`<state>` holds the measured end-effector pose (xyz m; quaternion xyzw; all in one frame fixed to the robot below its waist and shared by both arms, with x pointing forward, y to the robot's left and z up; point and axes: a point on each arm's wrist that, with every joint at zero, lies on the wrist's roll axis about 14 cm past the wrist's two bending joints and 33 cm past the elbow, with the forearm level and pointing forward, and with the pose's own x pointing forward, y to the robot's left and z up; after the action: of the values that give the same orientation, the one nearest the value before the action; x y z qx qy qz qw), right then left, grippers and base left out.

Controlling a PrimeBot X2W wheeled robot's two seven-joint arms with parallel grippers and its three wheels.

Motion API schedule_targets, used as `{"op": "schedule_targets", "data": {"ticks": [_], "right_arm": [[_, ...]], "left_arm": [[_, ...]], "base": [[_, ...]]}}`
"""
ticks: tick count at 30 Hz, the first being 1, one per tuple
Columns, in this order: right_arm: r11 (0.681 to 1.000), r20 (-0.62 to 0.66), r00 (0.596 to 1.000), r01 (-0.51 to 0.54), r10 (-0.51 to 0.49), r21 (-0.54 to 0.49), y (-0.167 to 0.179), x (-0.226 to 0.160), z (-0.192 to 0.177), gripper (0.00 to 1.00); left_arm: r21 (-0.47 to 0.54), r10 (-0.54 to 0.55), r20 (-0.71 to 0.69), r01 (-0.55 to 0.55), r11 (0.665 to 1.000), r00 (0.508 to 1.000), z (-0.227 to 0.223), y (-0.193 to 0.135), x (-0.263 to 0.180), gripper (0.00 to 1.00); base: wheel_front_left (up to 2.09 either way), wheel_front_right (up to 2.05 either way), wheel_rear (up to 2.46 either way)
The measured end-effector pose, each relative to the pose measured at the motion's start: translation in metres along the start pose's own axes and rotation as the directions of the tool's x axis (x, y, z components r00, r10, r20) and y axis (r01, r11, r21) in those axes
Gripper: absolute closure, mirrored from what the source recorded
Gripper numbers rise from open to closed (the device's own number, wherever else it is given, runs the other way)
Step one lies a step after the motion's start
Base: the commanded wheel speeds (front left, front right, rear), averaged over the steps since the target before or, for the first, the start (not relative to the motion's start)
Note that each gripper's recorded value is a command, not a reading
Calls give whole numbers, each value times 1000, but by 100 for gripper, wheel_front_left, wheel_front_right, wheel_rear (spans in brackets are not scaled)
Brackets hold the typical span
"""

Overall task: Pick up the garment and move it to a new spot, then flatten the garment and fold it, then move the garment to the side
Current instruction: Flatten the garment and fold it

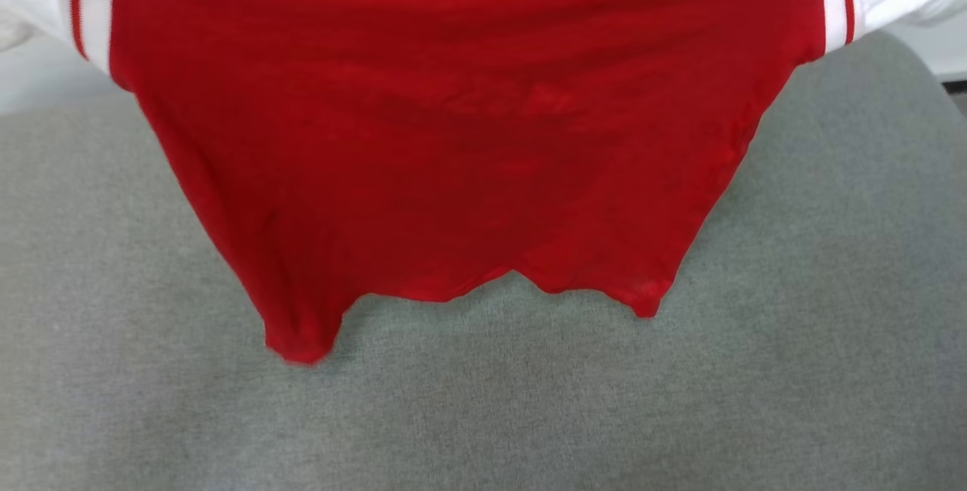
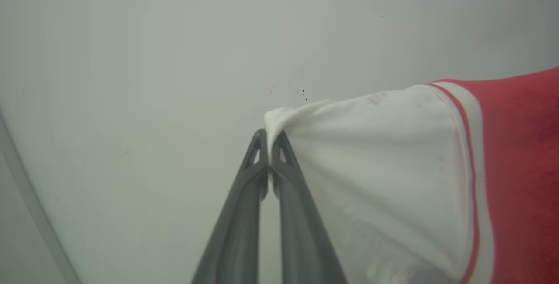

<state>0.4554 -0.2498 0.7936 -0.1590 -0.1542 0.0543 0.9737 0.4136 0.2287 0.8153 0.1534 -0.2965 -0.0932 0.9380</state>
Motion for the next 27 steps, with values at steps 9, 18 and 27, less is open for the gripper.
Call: {"op": "schedule_targets", "data": {"ticks": [9, 18, 27], "right_arm": [[998, 20, 1000, -6, 5, 62, 10, 65, -23, 100], [999, 66, 997, 43, -43, 7, 11, 151, -60, 100], [993, 91, 989, 116, -113, -30, 12, 219, -111, 100]], "left_arm": [[31, -76, -89, 79, 996, 993, -62, 1, 44, 100], [66, -37, -35, 39, 997, 999, -116, 13, 116, 100], [60, 25, -8, -25, 998, 1000, -177, 6, 195, 100]], "base": [[0, 0, 0], [0, 0, 0], [0, 0, 0]]}}
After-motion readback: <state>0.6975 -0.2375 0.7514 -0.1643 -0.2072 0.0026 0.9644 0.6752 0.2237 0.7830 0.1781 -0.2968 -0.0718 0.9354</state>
